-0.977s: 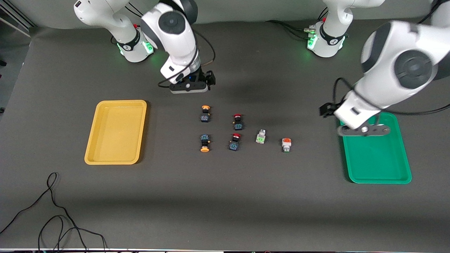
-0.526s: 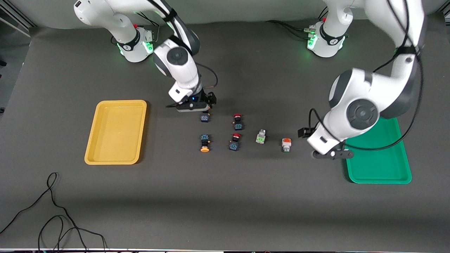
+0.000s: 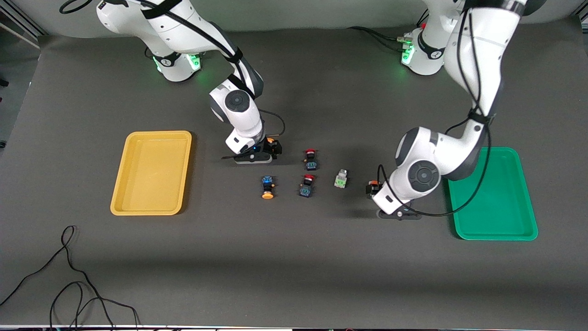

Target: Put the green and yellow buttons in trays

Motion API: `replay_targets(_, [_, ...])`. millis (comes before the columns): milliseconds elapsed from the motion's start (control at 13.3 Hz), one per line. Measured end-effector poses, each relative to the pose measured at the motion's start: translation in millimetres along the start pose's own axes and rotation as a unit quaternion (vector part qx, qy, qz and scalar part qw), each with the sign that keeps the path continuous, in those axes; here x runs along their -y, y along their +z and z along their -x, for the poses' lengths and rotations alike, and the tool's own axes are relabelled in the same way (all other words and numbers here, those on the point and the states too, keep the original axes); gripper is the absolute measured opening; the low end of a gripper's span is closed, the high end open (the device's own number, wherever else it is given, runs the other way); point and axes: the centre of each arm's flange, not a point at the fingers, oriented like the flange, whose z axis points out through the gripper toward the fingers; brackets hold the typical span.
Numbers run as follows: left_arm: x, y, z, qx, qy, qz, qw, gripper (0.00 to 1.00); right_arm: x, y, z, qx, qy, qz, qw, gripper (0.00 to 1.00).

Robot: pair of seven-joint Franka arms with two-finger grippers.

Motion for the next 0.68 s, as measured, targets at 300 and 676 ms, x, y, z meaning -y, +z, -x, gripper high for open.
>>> replay_targets(300, [-4.4,25.7,2.3,0.013,0.004,-0.003,1.0,0.99,9.3,-8.2,-9.3,0.002,-0.001,0.003,1.0,0.59])
replay_targets(676, [-13.3,34.6,6.0,0.015,0.011,-0.004,1.0,0.85,15.0,-14.5,-15.7,0.015,-0.004,0.017,1.0,0.38])
